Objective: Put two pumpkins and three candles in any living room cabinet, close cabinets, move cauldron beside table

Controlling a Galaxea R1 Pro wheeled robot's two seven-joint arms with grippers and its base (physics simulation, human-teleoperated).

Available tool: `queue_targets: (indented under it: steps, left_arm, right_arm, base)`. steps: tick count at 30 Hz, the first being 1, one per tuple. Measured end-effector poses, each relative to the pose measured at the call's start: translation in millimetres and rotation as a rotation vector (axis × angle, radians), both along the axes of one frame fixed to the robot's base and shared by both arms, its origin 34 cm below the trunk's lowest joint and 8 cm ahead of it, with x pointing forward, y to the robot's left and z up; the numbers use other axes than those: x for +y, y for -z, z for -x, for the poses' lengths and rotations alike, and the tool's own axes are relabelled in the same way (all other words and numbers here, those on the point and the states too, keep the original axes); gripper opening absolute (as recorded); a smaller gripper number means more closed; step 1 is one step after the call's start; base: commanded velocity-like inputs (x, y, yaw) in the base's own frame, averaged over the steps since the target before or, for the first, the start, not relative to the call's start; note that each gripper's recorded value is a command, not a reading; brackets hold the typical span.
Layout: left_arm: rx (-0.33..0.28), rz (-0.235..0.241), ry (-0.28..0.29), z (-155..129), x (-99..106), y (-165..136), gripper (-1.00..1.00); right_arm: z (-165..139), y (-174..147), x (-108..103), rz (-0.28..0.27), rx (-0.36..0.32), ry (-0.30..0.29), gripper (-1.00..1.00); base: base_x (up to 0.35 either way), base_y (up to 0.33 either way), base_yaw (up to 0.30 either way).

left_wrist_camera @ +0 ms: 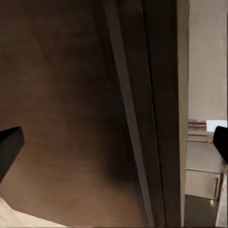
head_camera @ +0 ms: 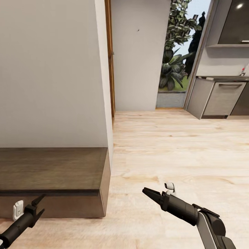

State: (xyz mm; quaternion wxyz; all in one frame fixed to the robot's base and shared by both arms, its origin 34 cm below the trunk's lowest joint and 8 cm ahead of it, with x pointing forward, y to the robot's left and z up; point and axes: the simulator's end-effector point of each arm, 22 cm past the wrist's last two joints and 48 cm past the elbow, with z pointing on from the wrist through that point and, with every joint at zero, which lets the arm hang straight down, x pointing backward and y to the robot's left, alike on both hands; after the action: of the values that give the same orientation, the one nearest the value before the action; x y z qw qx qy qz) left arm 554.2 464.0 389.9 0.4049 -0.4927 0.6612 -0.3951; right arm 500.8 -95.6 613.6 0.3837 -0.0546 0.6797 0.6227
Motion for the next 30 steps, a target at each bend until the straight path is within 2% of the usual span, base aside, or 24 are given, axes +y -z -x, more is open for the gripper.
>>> queue_targets:
  steps: [4,21,25,30]
  left_arm:
    - [-0.025,0.058,-0.057,-3,3,-4,1.0]
    - [-0.064,0.088,-0.075,-4,7,-12,1.0]
    - [-0.088,0.114,-0.12,-1,18,-15,1.0]
    - [-0.111,0.131,-0.14,1,22,-18,1.0]
  right_arm:
    - [0,0,0,0.0,0.001,0.0,1.0]
    - [0,0,0,0.0,0.0,0.0,1.0]
    - [0,0,0,0.0,0.0,0.0,1.0]
    - [0,0,0,0.0,0.0,0.001,1.0]
  base:
    - [0.0,0.0,0.0]
    - [0.0,0.0,0.0]
    - [0.0,0.0,0.0]
    - [0.0,0.0,0.0]
